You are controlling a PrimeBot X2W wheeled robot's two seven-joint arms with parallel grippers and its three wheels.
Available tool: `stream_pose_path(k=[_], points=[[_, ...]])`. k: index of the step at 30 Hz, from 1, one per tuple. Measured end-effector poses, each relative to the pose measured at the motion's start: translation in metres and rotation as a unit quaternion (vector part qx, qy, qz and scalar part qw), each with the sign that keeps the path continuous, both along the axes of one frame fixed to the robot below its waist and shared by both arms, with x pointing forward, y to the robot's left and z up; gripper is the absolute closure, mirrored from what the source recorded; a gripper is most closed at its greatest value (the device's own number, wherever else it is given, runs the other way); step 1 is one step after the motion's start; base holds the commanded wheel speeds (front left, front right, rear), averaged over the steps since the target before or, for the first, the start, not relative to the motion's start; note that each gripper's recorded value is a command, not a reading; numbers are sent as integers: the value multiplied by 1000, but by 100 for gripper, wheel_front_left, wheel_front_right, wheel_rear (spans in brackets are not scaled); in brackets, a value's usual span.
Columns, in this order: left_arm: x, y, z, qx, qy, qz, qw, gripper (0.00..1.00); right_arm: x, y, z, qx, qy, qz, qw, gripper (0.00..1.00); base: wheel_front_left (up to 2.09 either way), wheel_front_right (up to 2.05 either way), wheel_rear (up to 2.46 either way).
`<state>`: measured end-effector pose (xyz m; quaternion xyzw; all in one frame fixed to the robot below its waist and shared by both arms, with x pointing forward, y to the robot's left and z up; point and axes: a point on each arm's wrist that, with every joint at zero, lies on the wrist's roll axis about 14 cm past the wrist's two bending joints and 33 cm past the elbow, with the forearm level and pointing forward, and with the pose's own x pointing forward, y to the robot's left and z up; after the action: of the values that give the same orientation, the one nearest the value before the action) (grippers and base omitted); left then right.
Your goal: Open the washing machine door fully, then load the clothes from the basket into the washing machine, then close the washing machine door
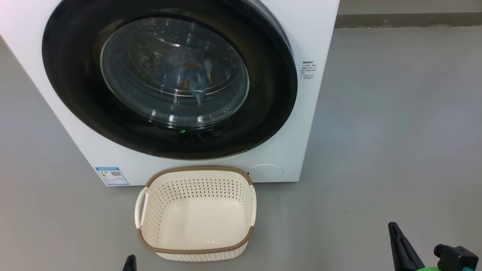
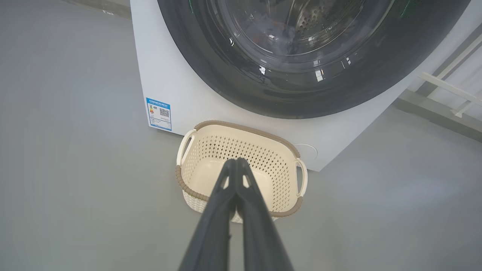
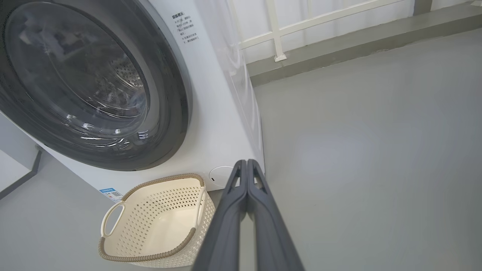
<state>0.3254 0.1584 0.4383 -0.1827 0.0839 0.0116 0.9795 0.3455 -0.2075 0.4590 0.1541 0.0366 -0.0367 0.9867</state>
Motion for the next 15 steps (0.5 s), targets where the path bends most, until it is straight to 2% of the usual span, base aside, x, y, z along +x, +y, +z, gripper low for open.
stream_pose_path(k=[15], points=[[6,7,0,-82,13,24,996,100,0,-4,-4,86,8,-20,996,100,0,0,0]])
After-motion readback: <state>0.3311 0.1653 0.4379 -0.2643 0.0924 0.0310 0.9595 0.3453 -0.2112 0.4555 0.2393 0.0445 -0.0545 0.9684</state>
